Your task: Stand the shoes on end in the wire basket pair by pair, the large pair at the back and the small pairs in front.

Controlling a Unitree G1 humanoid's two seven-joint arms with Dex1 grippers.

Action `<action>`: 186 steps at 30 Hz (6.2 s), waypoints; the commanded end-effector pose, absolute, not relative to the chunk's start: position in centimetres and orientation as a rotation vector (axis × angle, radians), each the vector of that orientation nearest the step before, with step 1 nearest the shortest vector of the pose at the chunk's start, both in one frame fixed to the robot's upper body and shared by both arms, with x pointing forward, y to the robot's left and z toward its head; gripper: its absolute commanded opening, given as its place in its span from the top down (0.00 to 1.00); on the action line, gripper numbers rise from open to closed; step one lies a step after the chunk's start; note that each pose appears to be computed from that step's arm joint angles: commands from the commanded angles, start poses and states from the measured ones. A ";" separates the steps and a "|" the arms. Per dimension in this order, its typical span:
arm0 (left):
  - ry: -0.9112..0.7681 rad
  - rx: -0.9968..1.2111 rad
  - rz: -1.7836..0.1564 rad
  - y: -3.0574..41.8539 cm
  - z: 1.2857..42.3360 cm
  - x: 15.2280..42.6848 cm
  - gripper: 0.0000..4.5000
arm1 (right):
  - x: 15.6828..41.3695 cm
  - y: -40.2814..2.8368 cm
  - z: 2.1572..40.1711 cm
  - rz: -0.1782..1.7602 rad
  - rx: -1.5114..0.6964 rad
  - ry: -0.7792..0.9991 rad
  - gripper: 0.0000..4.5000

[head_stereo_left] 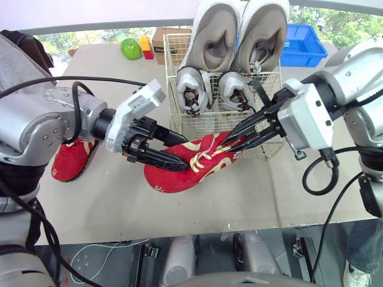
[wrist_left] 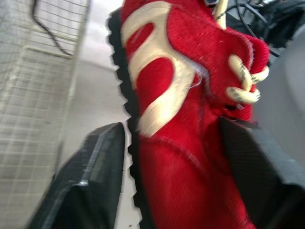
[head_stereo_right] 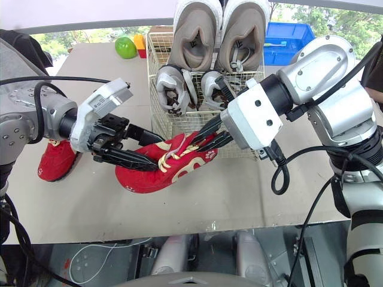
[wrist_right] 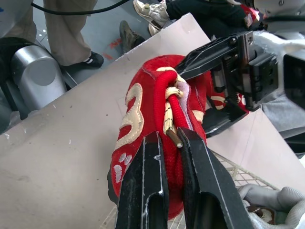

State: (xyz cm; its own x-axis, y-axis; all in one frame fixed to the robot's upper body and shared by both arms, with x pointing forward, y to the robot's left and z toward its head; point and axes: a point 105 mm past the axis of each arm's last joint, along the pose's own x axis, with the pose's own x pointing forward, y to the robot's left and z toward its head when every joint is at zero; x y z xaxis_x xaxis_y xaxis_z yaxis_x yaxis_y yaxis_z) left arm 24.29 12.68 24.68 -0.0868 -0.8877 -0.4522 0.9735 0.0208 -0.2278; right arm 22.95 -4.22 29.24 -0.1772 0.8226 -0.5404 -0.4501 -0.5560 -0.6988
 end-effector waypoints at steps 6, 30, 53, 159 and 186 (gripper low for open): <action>0.467 0.099 -1.536 12.4 26.4 24.5 0.88 | 24.3 -4.7 30.2 1.759 -0.999 -0.415 1.00; -0.296 -0.124 -0.985 11.0 29.2 26.5 0.89 | 29.3 -3.5 31.0 1.163 0.194 -0.094 0.12; -0.255 -0.175 -1.077 10.5 28.7 25.0 0.89 | 27.8 -5.7 30.7 1.290 0.268 -0.037 0.65; 0.579 0.107 -0.221 43.6 16.2 29.0 0.11 | 20.1 -8.7 24.5 1.404 -0.316 -0.167 0.03; -0.271 -0.126 -0.660 26.8 29.1 26.9 1.00 | 20.9 -11.1 22.5 1.270 -0.270 -0.127 0.00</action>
